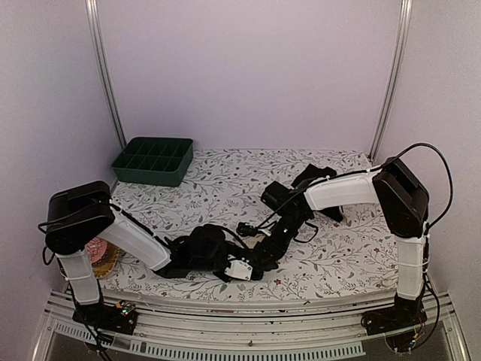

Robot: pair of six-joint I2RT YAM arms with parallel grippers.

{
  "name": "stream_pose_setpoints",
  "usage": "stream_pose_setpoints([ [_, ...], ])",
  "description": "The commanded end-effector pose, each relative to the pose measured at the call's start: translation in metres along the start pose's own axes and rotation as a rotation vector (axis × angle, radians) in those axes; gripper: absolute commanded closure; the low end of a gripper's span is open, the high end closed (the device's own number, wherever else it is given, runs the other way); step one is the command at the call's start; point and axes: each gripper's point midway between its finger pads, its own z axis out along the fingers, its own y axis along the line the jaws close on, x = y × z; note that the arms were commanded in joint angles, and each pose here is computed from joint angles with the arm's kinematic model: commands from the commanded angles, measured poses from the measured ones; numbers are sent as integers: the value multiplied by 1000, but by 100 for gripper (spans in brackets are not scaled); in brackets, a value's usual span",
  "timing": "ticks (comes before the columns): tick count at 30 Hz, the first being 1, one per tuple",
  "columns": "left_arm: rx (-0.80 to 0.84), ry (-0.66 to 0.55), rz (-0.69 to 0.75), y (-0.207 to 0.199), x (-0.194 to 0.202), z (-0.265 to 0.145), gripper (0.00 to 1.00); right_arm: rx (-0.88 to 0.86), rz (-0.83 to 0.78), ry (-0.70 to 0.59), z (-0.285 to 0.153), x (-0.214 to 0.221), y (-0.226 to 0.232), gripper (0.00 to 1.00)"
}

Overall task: Roll the underwear
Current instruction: Roll the underwear at the center of the board.

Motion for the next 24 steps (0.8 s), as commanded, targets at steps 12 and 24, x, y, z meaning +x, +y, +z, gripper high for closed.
stream_pose_setpoints([
  [12, 232, 92, -95, -48, 13, 10, 100, 164, -30, 0, -15, 11, -13, 60],
  [24, 583, 116, -424, -79, 5, 11, 100, 764, -94, -399, -121, 20, -38, 41],
])
